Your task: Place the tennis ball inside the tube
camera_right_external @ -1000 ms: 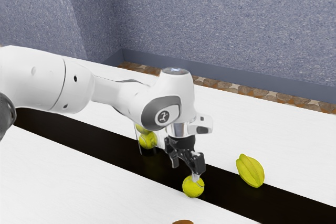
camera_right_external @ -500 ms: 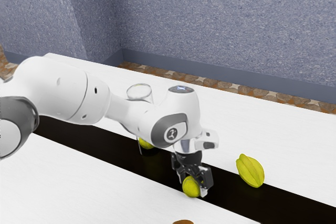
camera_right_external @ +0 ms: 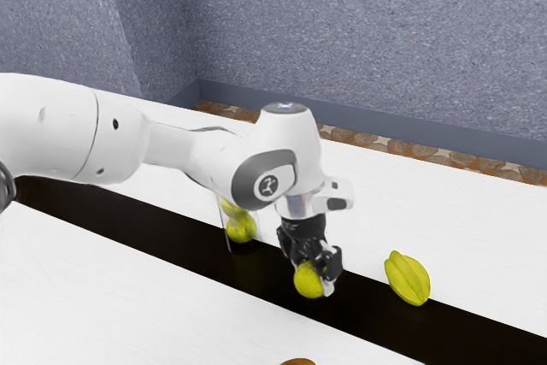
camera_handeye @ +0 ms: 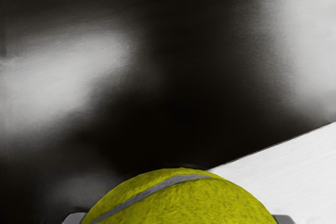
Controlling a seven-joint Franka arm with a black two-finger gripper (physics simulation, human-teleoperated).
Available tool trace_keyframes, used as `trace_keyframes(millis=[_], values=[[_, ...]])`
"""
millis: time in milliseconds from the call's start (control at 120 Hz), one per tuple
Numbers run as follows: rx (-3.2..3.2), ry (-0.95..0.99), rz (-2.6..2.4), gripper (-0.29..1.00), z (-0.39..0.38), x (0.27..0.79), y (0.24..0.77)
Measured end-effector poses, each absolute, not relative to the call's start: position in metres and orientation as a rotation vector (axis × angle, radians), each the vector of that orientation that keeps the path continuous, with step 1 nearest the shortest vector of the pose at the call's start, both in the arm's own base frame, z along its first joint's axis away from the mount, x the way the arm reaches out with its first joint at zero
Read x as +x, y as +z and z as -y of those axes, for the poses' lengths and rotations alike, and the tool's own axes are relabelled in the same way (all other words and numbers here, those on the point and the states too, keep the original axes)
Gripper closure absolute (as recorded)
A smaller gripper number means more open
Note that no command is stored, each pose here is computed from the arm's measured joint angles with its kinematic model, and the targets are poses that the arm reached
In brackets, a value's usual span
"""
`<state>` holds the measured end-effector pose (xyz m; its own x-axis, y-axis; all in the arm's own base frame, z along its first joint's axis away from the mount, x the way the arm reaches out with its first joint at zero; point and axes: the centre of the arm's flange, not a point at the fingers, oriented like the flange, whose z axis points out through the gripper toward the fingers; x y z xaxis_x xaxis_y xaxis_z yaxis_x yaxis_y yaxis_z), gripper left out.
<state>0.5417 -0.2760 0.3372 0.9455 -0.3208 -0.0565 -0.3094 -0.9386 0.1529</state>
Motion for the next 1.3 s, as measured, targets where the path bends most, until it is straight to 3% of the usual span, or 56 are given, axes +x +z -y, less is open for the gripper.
trace_keyframes(millis=[542, 892, 1300], values=[[3.041, -0.058, 0.265, 0.42, 0.158, 0.552, 0.519], [3.092, -0.05, 0.158, 0.43, 0.106, 0.581, 0.556], [3.123, -0.076, 0.063, 0.43, 0.07, 0.624, 0.536]])
